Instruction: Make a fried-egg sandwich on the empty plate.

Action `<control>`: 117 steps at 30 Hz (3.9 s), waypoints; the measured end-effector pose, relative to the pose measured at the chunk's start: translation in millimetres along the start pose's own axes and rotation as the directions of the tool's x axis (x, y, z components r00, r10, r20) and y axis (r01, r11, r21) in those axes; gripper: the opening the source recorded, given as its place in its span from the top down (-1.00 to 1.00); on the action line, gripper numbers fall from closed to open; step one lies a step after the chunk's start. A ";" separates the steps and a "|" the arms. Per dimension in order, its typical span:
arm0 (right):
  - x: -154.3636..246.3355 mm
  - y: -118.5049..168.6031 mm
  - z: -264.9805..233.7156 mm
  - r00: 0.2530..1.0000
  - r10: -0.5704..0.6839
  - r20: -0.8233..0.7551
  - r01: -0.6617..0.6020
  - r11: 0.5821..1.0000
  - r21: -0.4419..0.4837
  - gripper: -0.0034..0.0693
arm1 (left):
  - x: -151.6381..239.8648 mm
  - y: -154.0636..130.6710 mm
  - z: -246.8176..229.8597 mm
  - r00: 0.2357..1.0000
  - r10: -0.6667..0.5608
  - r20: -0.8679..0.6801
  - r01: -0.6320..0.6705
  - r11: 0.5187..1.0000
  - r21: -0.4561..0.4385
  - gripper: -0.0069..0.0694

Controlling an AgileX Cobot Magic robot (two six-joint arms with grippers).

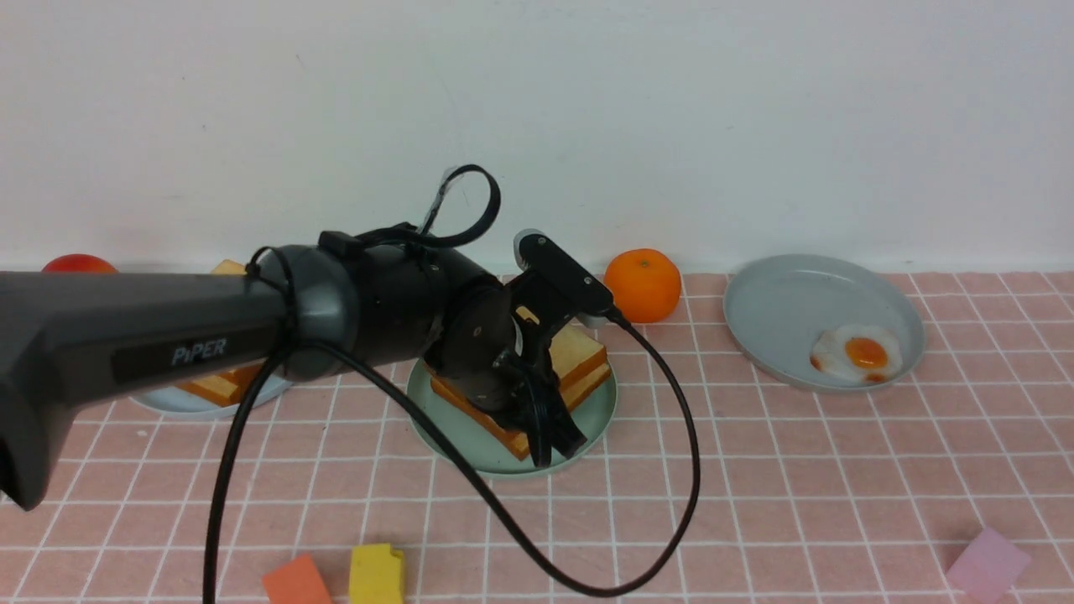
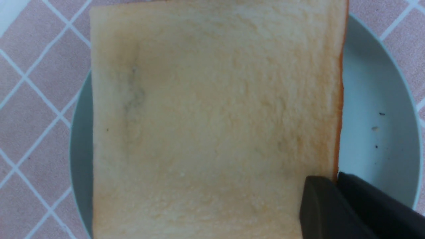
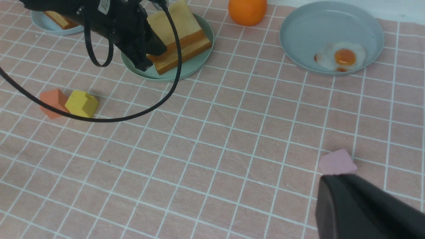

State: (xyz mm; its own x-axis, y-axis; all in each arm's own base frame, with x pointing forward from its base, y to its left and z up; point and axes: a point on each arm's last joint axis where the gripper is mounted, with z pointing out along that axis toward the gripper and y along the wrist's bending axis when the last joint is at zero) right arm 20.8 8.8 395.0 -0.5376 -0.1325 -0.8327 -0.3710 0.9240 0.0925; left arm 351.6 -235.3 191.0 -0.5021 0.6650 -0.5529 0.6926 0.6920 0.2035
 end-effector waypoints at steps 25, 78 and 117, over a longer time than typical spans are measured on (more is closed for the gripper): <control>-1.8 -0.9 -5.6 0.997 0.000 0.075 0.000 1.000 0.002 0.81 | 6.0 -14.4 -291.2 0.789 -0.247 0.563 0.212 0.969 0.128 0.85; 147.8 -42.1 121.6 0.929 0.079 0.360 -0.223 0.899 0.378 0.94 | 232.1 -60.5 -264.3 0.612 -0.299 0.732 0.233 0.953 0.194 0.85; 168.5 -36.4 143.1 0.952 0.045 0.302 -0.141 0.943 0.303 0.92 | 232.2 -60.6 -264.0 0.613 -0.298 0.731 0.232 0.953 0.193 0.75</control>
State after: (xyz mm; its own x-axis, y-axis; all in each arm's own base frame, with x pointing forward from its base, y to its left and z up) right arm 52.1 4.2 173.1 -0.3000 0.0240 -0.9536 -0.0449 0.9982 0.0393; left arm 56.3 -48.6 263.7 -0.1355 -0.0037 -0.9908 0.6438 0.7598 -0.0909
